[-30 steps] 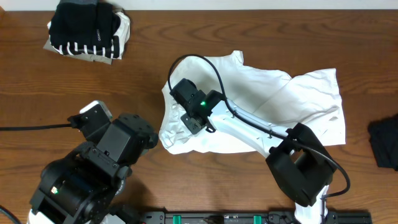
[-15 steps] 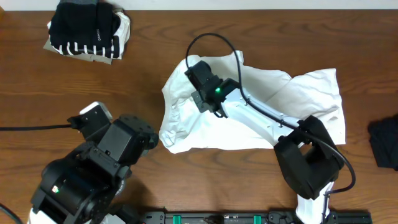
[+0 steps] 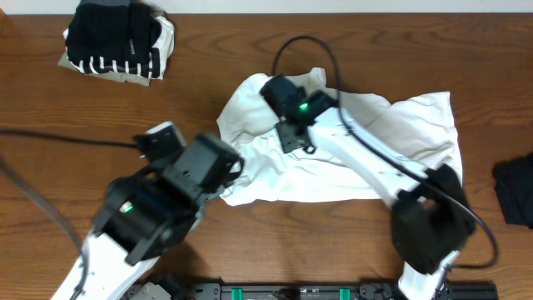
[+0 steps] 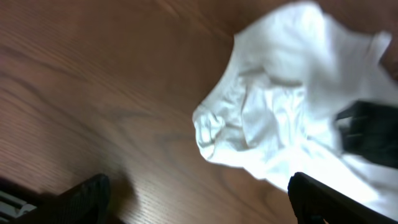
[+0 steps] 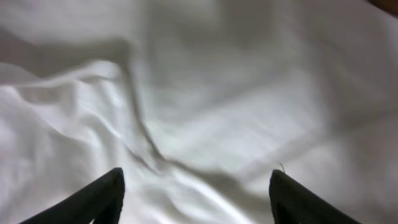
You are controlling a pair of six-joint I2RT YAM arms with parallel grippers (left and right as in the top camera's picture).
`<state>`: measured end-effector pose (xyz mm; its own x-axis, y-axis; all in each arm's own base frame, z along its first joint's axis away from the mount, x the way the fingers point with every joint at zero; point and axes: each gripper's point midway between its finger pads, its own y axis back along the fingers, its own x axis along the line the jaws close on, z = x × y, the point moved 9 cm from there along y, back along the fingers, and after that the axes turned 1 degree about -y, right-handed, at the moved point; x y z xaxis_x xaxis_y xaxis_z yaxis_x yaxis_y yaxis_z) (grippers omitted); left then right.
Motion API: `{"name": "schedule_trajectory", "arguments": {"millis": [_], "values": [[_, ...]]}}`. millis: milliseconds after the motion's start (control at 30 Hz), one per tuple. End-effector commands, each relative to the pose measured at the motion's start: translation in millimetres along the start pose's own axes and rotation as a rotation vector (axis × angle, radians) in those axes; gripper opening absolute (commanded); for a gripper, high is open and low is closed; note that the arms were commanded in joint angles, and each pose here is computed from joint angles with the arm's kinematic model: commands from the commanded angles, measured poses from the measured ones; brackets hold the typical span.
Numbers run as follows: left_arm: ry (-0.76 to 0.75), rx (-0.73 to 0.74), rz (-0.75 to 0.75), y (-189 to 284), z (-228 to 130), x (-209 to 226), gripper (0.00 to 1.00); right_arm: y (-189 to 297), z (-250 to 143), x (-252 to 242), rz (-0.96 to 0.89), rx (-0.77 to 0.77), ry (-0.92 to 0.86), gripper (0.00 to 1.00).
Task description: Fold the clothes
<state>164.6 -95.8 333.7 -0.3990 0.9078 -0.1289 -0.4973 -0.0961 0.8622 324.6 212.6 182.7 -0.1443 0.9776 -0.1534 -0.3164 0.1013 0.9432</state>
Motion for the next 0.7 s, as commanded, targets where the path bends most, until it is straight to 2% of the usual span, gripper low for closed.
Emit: {"name": "schedule_trajectory", "arguments": {"millis": [0, 200, 300, 467, 567, 667], "values": [[-0.081, 0.056, 0.032, -14, -8, -17, 0.93, 42, 9, -50, -0.035, -0.061, -0.265, 0.69], [-0.13, 0.103, 0.111, -47, -13, -45, 0.93, 54, -8, -139, 0.018, 0.124, -0.456, 0.7], [-0.213, 0.136, 0.091, -67, -16, -66, 0.93, 51, -21, -177, 0.013, 0.223, -0.535, 0.7], [-0.314, 0.241, 0.091, -107, -29, -94, 0.93, 43, -45, -214, 0.011, 0.352, -0.596, 0.68], [-0.339, 0.287, 0.157, -132, -38, -101, 0.93, 39, -54, -224, 0.049, 0.388, -0.621, 0.68], [-0.412, 0.37, 0.141, -154, -50, -111, 0.93, 36, -61, -230, 0.074, 0.402, -0.651, 0.68]]}}
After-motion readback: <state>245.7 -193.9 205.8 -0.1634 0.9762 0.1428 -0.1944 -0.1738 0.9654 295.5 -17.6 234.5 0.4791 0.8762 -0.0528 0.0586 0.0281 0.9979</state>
